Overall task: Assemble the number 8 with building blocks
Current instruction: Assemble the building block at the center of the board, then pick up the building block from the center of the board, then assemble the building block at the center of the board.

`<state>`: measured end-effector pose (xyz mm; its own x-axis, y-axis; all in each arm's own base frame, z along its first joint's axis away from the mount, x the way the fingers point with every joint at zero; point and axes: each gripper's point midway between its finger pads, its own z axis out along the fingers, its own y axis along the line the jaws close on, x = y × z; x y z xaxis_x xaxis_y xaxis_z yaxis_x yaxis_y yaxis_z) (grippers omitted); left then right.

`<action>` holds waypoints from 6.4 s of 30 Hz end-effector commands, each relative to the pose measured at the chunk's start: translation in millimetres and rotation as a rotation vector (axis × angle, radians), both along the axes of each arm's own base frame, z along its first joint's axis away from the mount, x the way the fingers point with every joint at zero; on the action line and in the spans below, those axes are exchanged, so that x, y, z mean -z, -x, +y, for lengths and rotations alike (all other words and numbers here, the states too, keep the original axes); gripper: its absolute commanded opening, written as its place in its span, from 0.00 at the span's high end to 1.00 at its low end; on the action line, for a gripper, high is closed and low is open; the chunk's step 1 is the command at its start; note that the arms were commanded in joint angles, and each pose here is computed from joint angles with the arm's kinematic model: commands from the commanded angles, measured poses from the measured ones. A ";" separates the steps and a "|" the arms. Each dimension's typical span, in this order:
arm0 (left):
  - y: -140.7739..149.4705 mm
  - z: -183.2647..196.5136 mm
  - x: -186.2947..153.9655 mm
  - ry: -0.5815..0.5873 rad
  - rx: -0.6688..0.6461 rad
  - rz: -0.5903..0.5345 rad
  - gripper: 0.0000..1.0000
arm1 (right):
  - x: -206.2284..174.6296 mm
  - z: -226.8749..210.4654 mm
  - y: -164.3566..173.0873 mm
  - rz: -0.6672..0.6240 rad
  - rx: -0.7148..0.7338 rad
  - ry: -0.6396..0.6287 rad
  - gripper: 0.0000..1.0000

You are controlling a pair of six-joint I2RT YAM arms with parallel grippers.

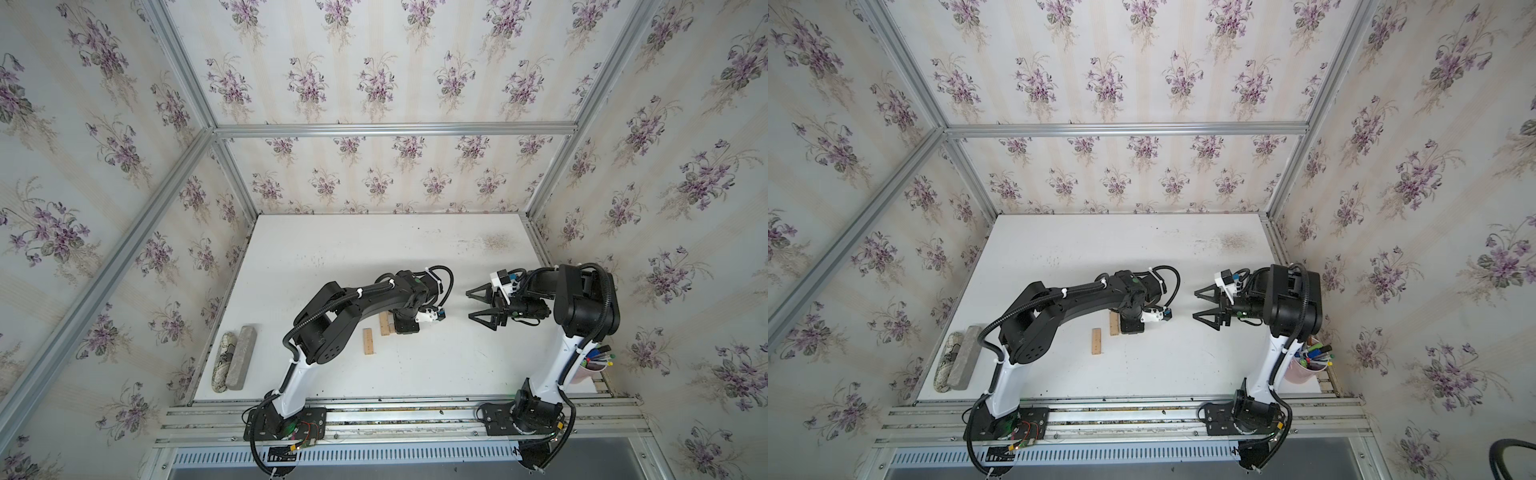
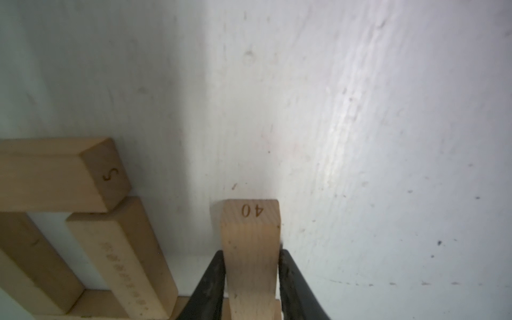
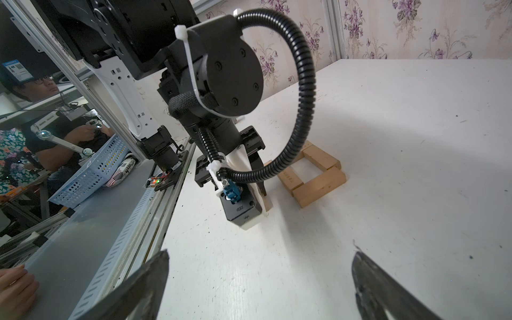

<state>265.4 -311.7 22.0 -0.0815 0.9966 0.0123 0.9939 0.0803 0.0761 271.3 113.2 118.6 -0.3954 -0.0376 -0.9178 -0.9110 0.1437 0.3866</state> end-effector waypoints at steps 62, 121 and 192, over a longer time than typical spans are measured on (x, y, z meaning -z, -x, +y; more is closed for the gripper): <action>44.3 73.9 -37.4 0.286 -1.552 -0.348 0.51 | -6.0 0.3 -3.4 -0.378 -0.008 0.025 0.00; 39.1 106.3 5.7 0.251 -1.500 -0.136 0.75 | -6.3 0.0 -3.6 -0.378 -0.006 0.025 0.00; -37.6 -44.3 -8.7 0.353 -1.479 -0.118 0.70 | -6.2 -0.1 -3.6 -0.379 -0.007 0.026 0.00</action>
